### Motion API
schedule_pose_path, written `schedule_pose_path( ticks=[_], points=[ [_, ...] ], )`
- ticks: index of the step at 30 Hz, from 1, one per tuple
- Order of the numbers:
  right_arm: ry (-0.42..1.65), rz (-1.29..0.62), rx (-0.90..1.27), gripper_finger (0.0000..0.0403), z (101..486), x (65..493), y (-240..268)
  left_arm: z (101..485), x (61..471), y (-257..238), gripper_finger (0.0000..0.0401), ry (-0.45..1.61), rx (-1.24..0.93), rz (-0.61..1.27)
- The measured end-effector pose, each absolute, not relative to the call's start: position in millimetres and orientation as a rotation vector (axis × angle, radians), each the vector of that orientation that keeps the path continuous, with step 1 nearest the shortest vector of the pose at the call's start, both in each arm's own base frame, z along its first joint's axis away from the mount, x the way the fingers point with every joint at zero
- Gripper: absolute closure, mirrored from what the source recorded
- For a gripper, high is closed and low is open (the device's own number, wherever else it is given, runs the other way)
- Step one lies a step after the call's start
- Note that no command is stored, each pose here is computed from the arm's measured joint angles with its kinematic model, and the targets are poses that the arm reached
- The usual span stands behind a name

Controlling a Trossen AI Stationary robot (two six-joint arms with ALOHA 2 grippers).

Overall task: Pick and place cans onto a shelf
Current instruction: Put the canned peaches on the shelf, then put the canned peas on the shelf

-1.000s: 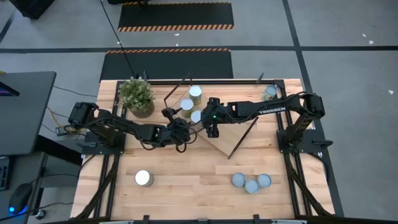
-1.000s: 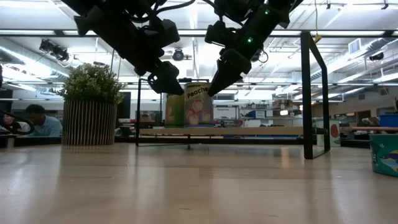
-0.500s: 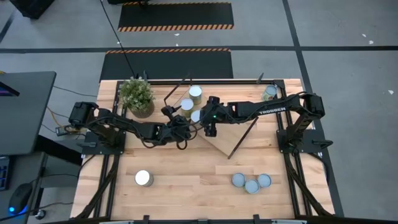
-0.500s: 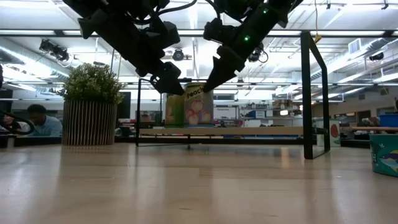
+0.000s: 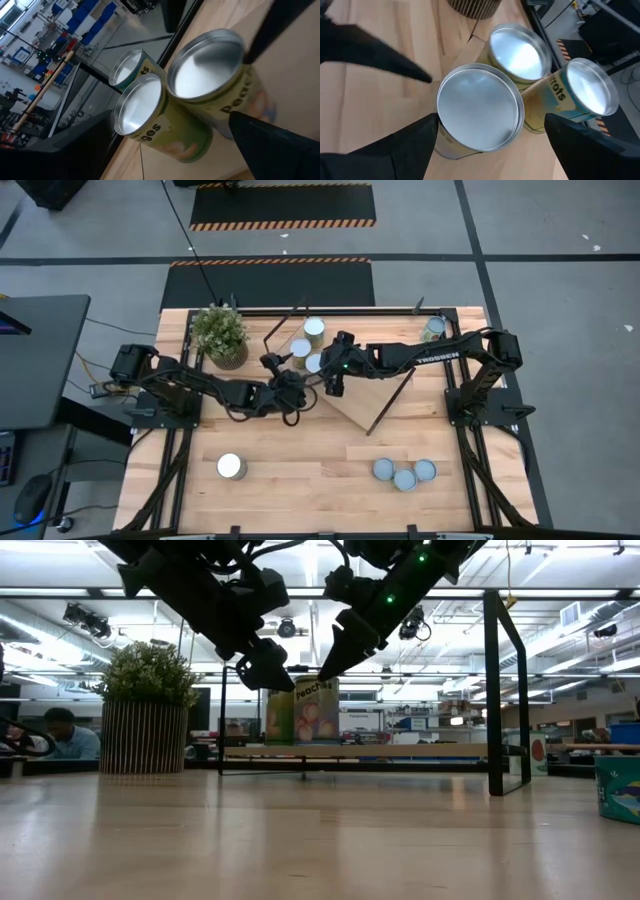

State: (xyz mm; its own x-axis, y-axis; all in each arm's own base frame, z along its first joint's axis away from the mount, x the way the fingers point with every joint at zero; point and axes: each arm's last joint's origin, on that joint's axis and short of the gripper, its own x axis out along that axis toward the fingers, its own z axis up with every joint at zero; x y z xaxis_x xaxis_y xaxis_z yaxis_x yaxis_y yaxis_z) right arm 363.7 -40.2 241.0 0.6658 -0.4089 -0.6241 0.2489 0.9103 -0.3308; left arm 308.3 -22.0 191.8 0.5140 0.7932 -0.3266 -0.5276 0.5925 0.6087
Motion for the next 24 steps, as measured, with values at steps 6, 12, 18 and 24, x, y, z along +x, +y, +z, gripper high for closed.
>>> schedule_pose_path(
  ticks=[6,12,18,24],
  points=[
    [0.769,-0.334,-0.238,0.0030,241,362,-38,194,306,-31,0.0001,0.595,0.408,0.807],
    [0.722,-0.327,-0.285,0.0030,272,344,-23,220,303,-38,0.0001,0.677,0.258,0.658],
    [0.660,-0.277,-0.255,0.0030,298,323,1,239,296,-58,0.0001,0.840,0.071,0.488],
    [0.613,-0.195,-0.286,0.0030,297,301,30,260,291,-94,0.0001,0.935,-0.121,0.218]
  ],
)
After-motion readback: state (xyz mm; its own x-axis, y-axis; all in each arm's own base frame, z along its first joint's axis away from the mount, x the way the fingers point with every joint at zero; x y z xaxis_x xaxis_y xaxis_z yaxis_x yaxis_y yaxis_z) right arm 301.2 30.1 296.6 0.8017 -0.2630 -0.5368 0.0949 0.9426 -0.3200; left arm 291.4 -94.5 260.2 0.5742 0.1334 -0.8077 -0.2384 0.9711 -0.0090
